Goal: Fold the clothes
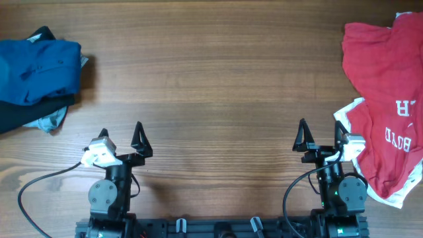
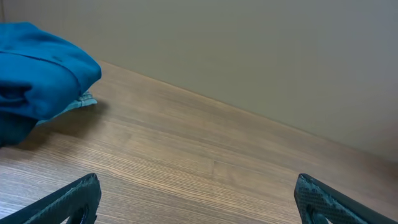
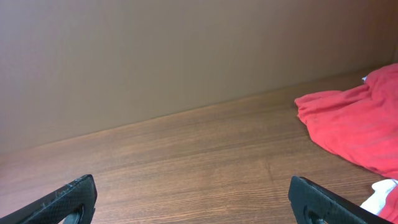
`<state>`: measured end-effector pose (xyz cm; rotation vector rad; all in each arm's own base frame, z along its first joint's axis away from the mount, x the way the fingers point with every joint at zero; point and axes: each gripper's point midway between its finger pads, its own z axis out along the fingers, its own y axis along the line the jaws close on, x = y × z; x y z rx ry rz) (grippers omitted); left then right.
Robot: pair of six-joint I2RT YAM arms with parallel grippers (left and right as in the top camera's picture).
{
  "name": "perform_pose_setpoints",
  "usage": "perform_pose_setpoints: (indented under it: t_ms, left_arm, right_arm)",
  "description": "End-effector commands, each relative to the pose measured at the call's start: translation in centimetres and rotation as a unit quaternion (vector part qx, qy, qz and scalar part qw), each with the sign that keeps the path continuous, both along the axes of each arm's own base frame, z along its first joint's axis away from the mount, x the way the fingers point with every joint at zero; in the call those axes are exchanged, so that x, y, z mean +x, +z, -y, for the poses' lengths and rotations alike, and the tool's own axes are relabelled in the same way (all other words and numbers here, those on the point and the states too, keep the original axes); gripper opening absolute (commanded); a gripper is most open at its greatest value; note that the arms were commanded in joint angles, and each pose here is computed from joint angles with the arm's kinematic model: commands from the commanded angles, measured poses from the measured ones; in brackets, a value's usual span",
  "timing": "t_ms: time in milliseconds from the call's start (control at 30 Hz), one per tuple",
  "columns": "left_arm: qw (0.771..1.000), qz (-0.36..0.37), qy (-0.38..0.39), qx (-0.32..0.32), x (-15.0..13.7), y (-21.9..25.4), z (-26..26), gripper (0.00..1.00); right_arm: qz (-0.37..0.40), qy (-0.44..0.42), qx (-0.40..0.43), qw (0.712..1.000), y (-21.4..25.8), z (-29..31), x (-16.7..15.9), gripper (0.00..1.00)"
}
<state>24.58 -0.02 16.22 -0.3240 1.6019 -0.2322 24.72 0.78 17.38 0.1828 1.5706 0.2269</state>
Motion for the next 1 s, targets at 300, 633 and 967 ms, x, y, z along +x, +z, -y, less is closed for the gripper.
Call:
perform_pose_setpoints:
  t_ms: [300,633,967]
  left_arm:
    - [1.000,0.002,0.009,0.007,-0.01,-0.03,-0.62,1.00]
    - [1.000,0.001,0.009,0.007,0.01,-0.09,-0.60,1.00]
    - [1.000,0.001,0.009,0.007,0.01,-0.09,-0.61,1.00]
  right_arm:
    - [0.007,0.002,0.003,1.000,0.32,-0.04,-0.05,1.00]
    - [0.007,0.002,0.002,1.000,0.30,-0.04,-0.05,1.00]
    - [0.007,0.002,0.003,1.000,0.30,-0.04,-0.05,1.00]
